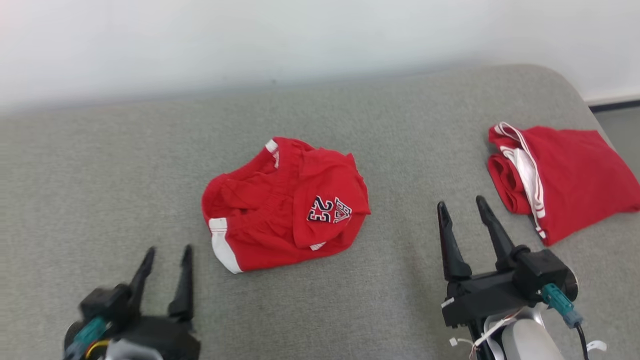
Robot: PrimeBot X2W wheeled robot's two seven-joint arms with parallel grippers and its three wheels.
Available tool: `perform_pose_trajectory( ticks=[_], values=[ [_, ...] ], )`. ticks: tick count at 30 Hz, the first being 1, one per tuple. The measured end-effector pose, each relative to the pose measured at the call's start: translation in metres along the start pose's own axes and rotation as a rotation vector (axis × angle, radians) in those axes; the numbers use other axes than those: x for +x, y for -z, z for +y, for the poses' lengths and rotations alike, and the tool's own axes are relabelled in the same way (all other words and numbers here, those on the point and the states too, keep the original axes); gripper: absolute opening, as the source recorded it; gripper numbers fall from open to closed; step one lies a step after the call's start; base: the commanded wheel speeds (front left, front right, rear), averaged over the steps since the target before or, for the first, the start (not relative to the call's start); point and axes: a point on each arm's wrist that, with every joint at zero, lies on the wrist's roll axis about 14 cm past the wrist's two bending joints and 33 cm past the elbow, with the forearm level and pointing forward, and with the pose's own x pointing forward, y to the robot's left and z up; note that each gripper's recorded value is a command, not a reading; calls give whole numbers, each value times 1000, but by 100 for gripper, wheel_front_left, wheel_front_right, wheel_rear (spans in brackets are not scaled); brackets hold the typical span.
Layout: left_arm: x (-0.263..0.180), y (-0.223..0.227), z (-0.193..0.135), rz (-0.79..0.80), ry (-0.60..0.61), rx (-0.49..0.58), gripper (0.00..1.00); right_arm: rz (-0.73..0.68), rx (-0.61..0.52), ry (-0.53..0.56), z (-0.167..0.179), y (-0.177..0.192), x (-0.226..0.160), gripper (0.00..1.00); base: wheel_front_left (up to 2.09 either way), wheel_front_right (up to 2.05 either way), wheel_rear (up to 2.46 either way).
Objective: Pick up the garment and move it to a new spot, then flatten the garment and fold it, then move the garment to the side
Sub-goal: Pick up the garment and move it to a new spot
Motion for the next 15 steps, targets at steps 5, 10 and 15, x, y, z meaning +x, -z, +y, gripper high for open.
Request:
perform_pose_trajectory(
  ticks=[5, 10, 15],
  values=[
    [-36, -13, 28, -57, -122, 18, 100, 4, 10, -23, 9, 1, -7, 100, 0, 0, 0],
    [-72, -19, 51, -82, -223, 61, 100, 14, 13, -51, 20, 3, -13, 100, 0, 0, 0],
    [-96, -22, 65, -91, -288, 107, 100, 32, 15, -71, 27, 9, -17, 100, 0, 0, 0]
  ],
)
